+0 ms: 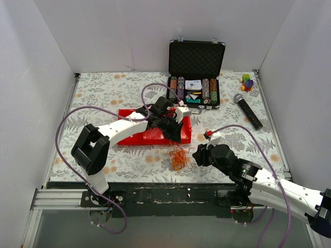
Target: Untangle the cables
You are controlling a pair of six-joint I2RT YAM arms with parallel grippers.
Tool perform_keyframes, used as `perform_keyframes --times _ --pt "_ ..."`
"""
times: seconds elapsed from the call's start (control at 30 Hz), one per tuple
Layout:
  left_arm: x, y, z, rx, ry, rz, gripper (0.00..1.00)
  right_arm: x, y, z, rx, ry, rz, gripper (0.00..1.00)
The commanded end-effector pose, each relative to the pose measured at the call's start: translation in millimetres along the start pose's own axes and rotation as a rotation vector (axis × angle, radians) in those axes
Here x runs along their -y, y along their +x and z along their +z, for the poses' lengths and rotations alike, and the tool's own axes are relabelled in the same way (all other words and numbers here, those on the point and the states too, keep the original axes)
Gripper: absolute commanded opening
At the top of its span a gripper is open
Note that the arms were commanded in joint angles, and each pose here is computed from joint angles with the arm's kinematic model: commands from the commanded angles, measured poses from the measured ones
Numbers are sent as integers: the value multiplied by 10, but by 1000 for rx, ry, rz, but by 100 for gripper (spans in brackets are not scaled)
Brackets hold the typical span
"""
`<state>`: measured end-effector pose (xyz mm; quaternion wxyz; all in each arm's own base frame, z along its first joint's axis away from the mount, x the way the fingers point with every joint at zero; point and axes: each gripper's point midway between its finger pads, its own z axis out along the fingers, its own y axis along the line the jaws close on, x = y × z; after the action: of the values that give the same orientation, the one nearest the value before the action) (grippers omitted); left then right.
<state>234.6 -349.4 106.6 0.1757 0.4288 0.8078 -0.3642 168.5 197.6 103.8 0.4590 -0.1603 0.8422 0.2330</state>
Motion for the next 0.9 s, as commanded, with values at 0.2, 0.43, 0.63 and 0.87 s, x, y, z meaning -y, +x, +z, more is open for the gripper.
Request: perform_keyframes --times 0.2,0.43,0.63,0.87 --pt "846 -516 -1000 254 81 174 0 -251 -370 144 92 -62 -15 56" --pt "1022 -558 -1272 310 64 216 0 -511 -556 234 112 -154 -54 63" --pt "1040 -744 -1443 380 10 261 0 -756 -621 232 148 -286 -78 70" --pt "949 -946 -1495 450 -61 275 0 -852 -370 330 83 -355 -128 73"
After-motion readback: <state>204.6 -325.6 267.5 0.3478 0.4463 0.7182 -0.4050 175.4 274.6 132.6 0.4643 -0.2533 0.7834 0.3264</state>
